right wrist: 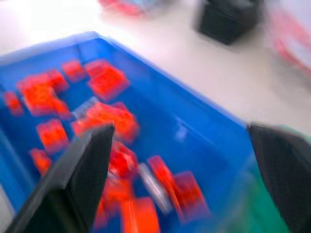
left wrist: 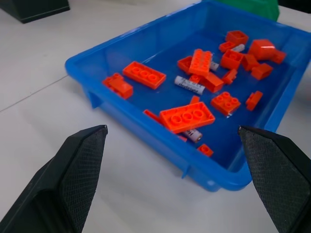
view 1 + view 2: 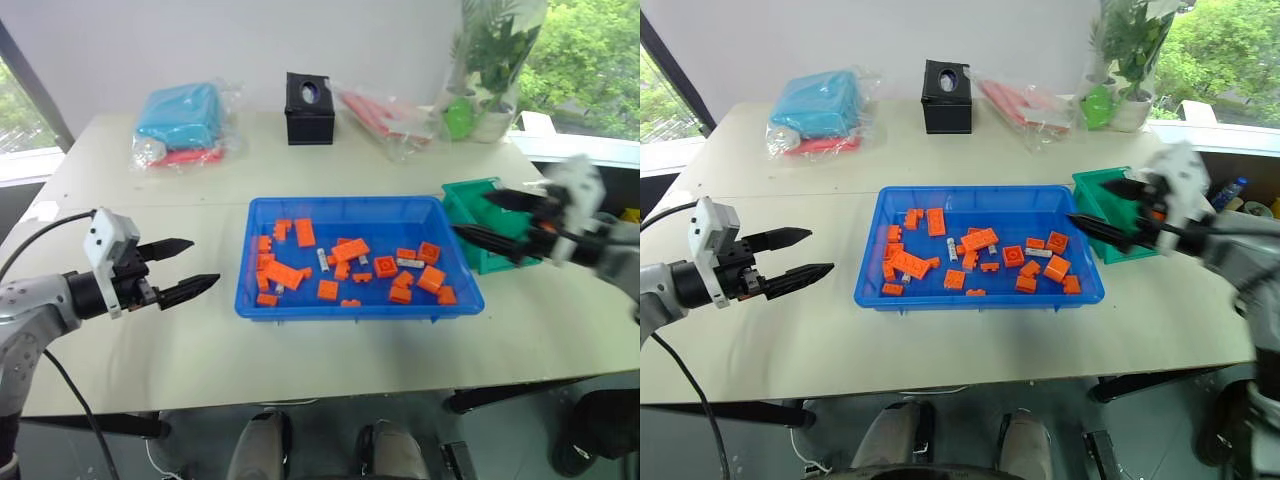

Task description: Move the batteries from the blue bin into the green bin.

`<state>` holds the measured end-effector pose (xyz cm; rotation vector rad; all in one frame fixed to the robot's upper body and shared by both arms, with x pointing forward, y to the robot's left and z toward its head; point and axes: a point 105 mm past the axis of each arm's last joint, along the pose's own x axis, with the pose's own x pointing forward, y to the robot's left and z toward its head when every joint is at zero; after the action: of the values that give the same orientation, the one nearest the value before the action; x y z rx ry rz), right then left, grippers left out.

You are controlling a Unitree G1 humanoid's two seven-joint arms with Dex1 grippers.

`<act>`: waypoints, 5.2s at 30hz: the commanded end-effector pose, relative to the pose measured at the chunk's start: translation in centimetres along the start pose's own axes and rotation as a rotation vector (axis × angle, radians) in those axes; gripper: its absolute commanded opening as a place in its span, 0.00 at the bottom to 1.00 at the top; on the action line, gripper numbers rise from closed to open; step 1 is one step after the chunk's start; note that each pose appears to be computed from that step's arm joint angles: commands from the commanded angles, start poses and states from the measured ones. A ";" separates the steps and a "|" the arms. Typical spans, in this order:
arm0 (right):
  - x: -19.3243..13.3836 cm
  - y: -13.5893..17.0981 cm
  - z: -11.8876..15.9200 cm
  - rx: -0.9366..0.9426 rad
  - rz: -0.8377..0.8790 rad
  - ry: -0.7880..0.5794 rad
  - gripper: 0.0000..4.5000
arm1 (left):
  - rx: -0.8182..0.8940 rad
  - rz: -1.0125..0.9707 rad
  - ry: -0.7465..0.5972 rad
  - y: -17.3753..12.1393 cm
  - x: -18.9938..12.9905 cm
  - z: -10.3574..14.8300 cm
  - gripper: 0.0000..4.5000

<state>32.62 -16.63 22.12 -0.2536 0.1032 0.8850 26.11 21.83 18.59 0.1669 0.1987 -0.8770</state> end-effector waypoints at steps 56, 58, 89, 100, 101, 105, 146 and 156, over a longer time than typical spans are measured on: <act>21.1 8.3 -2.3 -0.137 0.276 0.178 0.50 | 0.076 0.017 -0.033 -1.1 -1.1 1.9 1.00; 20.9 8.4 -2.6 -0.189 0.286 0.206 0.68 | 0.075 0.015 -0.036 -1.1 -1.0 1.9 1.00; 19.2 13.2 -5.6 0.391 0.233 0.427 0.92 | 0.068 0.009 -0.042 -1.4 -0.7 1.8 1.00; 19.4 14.2 -6.7 0.264 0.269 0.459 0.64 | 0.070 0.017 -0.045 -1.3 -0.8 1.8 1.00; 19.3 14.3 -6.6 0.259 0.275 0.457 0.53 | 0.071 0.018 -0.044 -1.2 -0.8 1.8 1.00; 19.2 14.1 -6.1 0.252 0.277 0.445 0.30 | 0.075 0.016 -0.045 -1.0 -0.8 1.9 1.00; 14.1 9.4 -3.9 0.255 0.152 0.384 0.61 | 0.112 -0.024 -0.044 -0.1 0.1 2.6 1.00; 13.7 7.5 -6.8 0.275 0.052 0.440 0.99 | 0.123 -0.041 -0.050 -0.1 0.5 2.8 1.00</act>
<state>35.09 -3.53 11.18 -0.1815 0.6692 0.8540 26.65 20.98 20.30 0.2198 0.1386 -0.9247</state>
